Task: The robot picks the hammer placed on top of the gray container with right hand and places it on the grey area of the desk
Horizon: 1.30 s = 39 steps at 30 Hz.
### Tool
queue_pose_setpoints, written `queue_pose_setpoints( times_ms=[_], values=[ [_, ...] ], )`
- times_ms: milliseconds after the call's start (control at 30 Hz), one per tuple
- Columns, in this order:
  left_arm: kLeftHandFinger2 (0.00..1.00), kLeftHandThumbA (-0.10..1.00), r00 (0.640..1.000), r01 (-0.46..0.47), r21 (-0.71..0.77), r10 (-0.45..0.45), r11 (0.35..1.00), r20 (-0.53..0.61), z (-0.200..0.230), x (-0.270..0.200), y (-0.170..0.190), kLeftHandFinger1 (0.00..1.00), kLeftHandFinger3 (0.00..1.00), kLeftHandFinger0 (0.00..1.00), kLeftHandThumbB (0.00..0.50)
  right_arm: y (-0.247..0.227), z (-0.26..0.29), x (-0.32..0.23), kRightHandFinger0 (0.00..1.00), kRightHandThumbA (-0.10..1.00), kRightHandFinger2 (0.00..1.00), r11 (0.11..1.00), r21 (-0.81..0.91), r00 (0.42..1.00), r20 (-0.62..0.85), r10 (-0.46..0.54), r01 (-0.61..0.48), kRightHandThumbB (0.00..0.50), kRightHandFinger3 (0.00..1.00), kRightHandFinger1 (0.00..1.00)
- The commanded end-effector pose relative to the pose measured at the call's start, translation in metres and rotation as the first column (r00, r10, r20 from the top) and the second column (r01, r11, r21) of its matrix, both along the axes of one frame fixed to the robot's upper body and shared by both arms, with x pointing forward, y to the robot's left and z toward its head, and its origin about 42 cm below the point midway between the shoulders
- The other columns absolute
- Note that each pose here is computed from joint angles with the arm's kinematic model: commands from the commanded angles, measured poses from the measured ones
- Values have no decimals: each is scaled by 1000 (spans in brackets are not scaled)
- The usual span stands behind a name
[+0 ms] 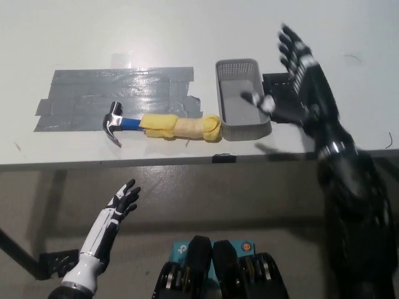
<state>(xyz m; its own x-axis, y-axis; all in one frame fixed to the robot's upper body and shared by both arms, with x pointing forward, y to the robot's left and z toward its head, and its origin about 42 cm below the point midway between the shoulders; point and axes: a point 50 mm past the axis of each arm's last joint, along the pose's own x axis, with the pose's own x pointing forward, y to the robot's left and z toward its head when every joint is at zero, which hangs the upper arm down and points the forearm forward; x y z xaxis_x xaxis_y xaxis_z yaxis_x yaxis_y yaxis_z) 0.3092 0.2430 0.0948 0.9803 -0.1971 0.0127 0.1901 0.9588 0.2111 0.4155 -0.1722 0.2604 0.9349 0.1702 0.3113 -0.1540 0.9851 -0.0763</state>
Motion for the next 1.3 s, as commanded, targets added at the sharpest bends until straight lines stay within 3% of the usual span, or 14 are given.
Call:
queue_pose_setpoints(
  times_ms=[0, 33, 133, 167, 200, 233, 267, 400, 500, 533, 633, 1133, 1167, 1267],
  values=[
    [1000, 1000, 993, 35, 26, -38, 999, 114, 30, 23, -5, 1000, 1000, 1000, 150, -12, 92, -179, 1000, 1000, 1000, 967, -122, 781, 571, 252, -222, 347, 1000, 1000],
    [1000, 1000, 993, 33, 28, -36, 999, 109, 28, 21, -5, 1000, 1000, 1000, 140, -17, 68, -171, 1000, 1000, 1000, 977, -97, 825, 523, 214, -191, 302, 1000, 1000],
    [1000, 1000, 993, 33, 28, -36, 999, 109, 28, 21, -5, 1000, 1000, 1000, 139, -17, 68, -172, 1000, 1000, 1000, 977, -98, 827, 520, 214, -192, 300, 1000, 1000],
    [1000, 1000, 995, 32, 18, -33, 999, 90, 21, 12, -4, 1000, 1000, 1000, 138, -25, 15, -153, 1000, 1000, 1000, 998, -61, 906, 420, 58, -36, 227, 1000, 1000],
    [1000, 1000, 996, 32, 17, -33, 999, 87, 20, 11, -4, 1000, 1000, 1000, 138, -26, 8, -153, 1000, 1000, 1000, 998, -60, 913, 407, 43, -20, 219, 1000, 1000],
    [1000, 1000, 996, 35, 12, -36, 999, 81, 17, 9, -4, 1000, 1000, 1000, 129, -28, -15, -145, 1000, 988, 1000, 1000, -27, 930, 367, -2, 13, 125, 1000, 1000],
    [1000, 1000, 996, 35, 11, -36, 999, 79, 17, 8, -4, 1000, 1000, 1000, 128, -29, -25, -142, 1000, 965, 1000, 1000, -13, 939, 342, -17, 23, 104, 1000, 1000],
    [1000, 1000, 999, 37, 0, -37, 999, 40, 2, -12, -6, 1000, 1000, 1000, 109, -37, -94, -130, 1000, 947, 1000, 990, -49, 978, 168, -122, 131, 181, 1000, 1000],
    [1000, 1000, 999, 36, -2, -36, 999, 35, 1, -14, -6, 1000, 1000, 1000, 108, -38, -103, -130, 1000, 973, 1000, 985, -82, 979, 145, -141, 154, 181, 1000, 1000],
    [1000, 1000, 999, 33, -1, -33, 999, 20, -3, -21, -3, 1000, 1000, 1000, 116, -45, -131, -131, 1000, 926, 1000, 976, -145, 986, 68, -153, 161, 133, 1000, 1000],
    [1000, 1000, 1000, 26, -4, -26, 1000, 17, -1, -22, -4, 1000, 1000, 1000, 104, -49, -142, -129, 1000, 906, 1000, 981, -129, 990, 28, -141, 144, 121, 1000, 1000],
    [1000, 1000, 999, 29, 2, -29, 1000, 16, 2, -29, -1, 1000, 1000, 1000, 120, -46, -163, -130, 1000, 949, 1000, 981, -171, 995, -18, -101, 96, 161, 1000, 1000],
    [1000, 1000, 999, 32, 0, -32, 999, 21, 2, -29, -1, 1000, 1000, 1000, 149, -45, -165, -131, 1000, 948, 1000, 982, -172, 995, -31, -91, 85, 171, 1000, 1000],
    [1000, 1000, 999, 26, 9, -26, 1000, 31, 1, -30, -1, 1000, 1000, 1000, 162, -44, -166, -130, 1000, 942, 1000, 982, -172, 996, -32, -81, 74, 170, 1000, 1000]
  ],
)
